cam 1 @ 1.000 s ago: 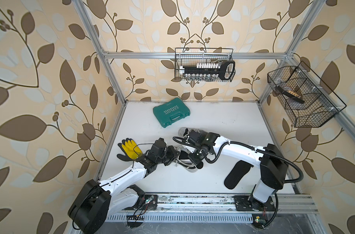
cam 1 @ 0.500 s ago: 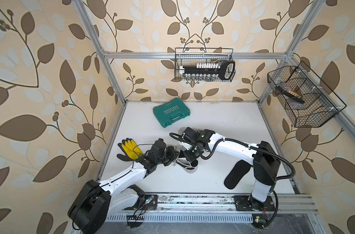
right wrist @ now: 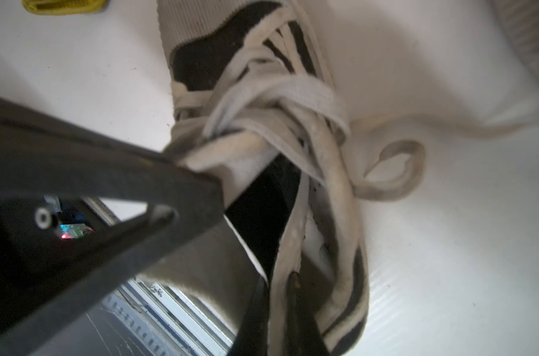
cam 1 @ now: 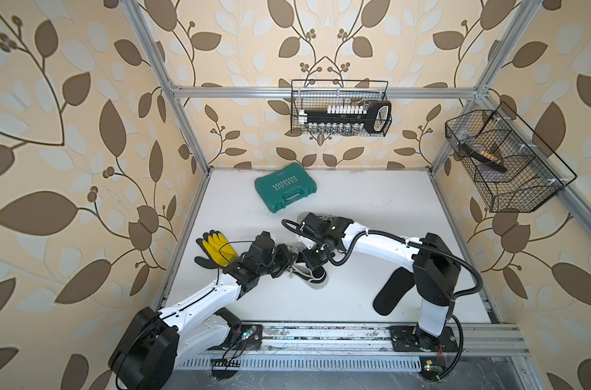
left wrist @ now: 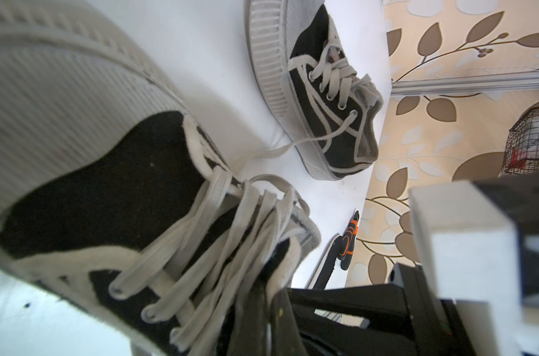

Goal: Insert the insole into the shoe

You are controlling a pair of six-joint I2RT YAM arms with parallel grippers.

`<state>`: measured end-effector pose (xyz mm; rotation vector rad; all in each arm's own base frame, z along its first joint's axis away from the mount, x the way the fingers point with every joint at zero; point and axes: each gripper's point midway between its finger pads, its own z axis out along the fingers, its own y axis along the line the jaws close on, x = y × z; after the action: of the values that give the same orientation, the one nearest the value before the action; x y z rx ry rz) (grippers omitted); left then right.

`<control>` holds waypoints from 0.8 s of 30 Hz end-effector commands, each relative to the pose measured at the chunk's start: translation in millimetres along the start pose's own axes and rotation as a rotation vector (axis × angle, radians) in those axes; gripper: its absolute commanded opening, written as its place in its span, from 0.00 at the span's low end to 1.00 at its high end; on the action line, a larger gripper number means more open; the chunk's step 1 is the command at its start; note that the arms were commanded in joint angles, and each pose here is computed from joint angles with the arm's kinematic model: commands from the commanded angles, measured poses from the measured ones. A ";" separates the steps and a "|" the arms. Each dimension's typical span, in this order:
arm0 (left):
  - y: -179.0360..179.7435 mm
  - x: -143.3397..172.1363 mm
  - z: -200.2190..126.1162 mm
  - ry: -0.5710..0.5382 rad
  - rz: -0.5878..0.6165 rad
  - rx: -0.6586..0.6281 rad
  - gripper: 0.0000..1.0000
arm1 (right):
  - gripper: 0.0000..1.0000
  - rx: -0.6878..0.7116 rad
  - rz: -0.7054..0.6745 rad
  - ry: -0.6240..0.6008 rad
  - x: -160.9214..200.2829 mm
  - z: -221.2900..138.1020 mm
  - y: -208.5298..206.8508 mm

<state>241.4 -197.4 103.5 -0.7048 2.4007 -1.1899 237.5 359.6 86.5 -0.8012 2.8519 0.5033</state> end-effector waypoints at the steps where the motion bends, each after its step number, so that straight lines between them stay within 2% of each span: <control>1: -6.4 -3.3 0.5 -0.012 -0.005 0.029 0.00 | 0.13 -0.016 -0.035 -0.014 -5.5 -3.7 5.0; 4: -6.3 -2.1 0.8 -0.007 -0.008 0.034 0.00 | 0.16 -0.034 -0.038 -0.054 -4.2 6.1 0.0; 8: -2.1 -1.9 0.4 -0.012 -0.013 0.025 0.00 | 0.18 -0.002 -0.053 0.007 -11.1 9.6 -2.8; 9: -2.3 -2.5 -0.7 -0.015 -0.013 0.022 0.00 | 0.22 0.008 -0.063 0.009 -7.2 5.7 -4.1; 12: 4.0 -6.9 -4.8 -0.049 -0.022 -0.012 0.00 | 0.51 0.020 -0.064 -0.007 6.4 -10.6 -11.1; 15: 17.9 -12.3 -9.6 -0.100 -0.052 -0.056 0.00 | 0.72 0.026 -0.056 0.000 17.0 -29.1 -11.8; 18: 24.3 -13.2 -13.4 -0.120 -0.064 -0.067 0.00 | 0.82 0.072 -0.080 0.025 30.2 -42.6 -18.4; 24: 21.8 -12.8 -12.4 -0.114 -0.062 -0.059 0.00 | 0.86 0.077 -0.146 0.050 49.4 -45.9 -24.4</control>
<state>238.2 -176.6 99.1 -0.8152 2.3485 -1.1113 219.3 319.1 127.0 -0.9284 2.7693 0.4473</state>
